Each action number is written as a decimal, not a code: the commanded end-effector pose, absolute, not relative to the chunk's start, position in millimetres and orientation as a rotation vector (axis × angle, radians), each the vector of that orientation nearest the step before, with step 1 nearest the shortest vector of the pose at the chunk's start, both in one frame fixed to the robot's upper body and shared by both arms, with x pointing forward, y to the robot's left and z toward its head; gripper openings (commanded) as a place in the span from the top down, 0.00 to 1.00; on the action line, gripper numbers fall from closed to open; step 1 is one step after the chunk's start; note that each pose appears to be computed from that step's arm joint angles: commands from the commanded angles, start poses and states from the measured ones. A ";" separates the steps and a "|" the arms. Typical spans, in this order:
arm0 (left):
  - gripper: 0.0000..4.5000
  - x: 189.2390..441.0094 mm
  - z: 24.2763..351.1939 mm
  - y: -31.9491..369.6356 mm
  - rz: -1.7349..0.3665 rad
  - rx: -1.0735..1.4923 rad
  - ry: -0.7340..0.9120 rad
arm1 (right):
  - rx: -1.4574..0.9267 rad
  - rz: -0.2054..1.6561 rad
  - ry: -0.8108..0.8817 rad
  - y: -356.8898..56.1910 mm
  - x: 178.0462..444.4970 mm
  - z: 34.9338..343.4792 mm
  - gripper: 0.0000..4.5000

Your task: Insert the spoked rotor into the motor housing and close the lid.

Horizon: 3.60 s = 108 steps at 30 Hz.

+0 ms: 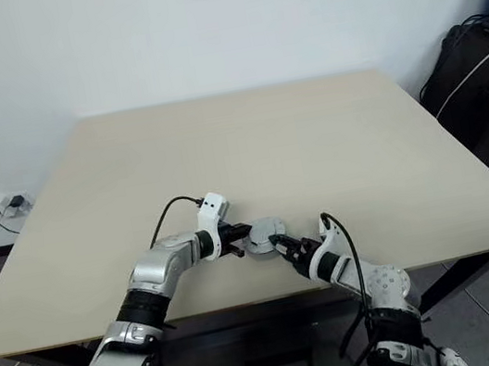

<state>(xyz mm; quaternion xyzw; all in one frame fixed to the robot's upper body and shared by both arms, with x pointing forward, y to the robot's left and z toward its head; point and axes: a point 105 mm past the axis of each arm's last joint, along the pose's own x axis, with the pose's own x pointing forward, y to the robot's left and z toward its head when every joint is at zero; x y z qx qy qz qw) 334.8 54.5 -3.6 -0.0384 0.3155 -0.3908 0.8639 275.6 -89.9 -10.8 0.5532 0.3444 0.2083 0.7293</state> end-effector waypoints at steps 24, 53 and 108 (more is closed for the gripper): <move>1.00 368.8 32.7 87.7 -0.405 -0.194 0.343 | 1.215 0.477 0.704 -84.2 274.7 0.2 0.71; 0.42 231.7 24.7 83.6 -0.548 -1.011 0.316 | 1.431 0.842 0.533 -62.3 275.0 73.5 0.71; 0.34 224.0 42.9 67.5 -0.549 -1.685 0.266 | 1.307 0.974 0.774 -51.9 239.4 64.0 0.71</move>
